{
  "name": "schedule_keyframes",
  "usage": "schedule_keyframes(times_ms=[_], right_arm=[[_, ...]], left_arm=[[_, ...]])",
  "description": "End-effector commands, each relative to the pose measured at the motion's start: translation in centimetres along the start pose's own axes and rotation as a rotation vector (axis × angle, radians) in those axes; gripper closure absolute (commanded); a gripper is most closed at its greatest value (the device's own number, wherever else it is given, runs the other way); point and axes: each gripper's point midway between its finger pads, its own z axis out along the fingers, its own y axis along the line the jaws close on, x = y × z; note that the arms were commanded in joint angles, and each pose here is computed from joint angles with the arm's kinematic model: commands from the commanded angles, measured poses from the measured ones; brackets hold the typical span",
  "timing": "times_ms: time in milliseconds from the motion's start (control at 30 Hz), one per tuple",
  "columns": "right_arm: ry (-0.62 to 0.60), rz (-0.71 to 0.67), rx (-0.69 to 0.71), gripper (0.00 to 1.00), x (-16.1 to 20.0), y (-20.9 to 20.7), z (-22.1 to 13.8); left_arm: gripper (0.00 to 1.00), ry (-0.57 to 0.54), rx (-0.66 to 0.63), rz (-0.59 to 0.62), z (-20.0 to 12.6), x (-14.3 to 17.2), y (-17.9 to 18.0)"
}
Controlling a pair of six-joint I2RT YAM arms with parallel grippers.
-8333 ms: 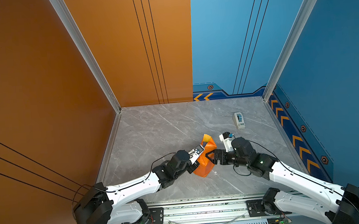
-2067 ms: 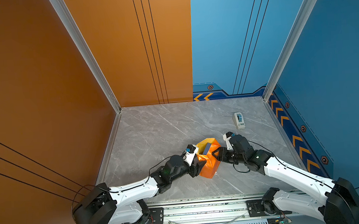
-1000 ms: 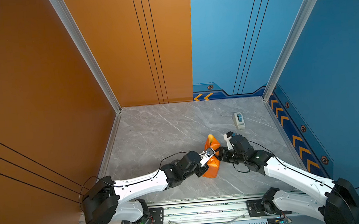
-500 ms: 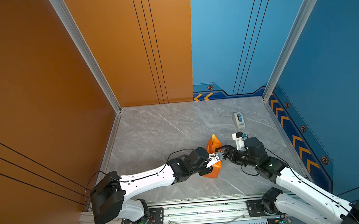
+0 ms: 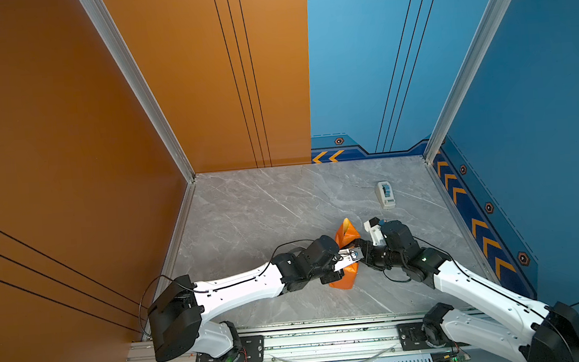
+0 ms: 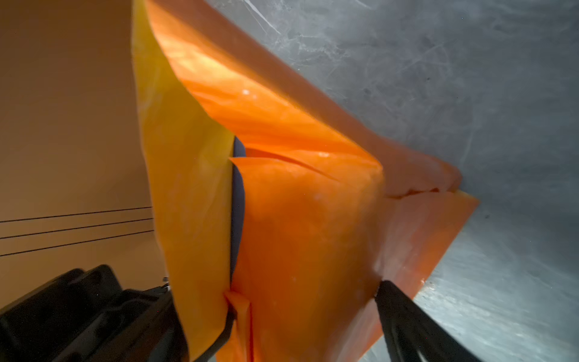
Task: Wrap a gift box in wrapping paper
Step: Fold the seventh fold of the wrapping paper on the gift box.
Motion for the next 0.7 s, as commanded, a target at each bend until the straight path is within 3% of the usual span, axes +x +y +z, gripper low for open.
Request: schedule_keyframes(times_ms=[0,67,200,367,500,600,667], right_arm=[[0.04,-0.042,0.124,0.06,0.4,-1.5,0.0],[0.05,-0.035,0.182,0.11,0.4,-2.6,0.2],[0.089,-0.017,0.283,0.34,1.3,-5.1,0.6],[0.115,-0.002,0.315,0.42,1.8,-6.2,0.9],[0.108,-0.004,0.296,0.45,1.8,-6.1,0.8],[0.107,-0.009,0.274,0.45,1.7,-5.8,0.8],[0.106,-0.015,0.253,0.45,1.7,-5.5,1.0]], left_arm=[[0.89,0.152,0.142,0.047,0.8,4.2,-3.2],[0.84,0.151,0.142,0.053,0.8,4.0,-3.2],[0.6,0.103,0.113,0.019,0.1,2.7,-2.2],[0.34,-0.042,0.101,-0.159,-2.4,0.6,0.0],[0.27,-0.206,0.042,-0.35,-4.6,-0.6,3.7],[0.23,-0.27,-0.038,-0.517,-5.4,0.4,7.5],[0.24,-0.279,-0.013,-0.614,-5.0,1.1,8.8]])
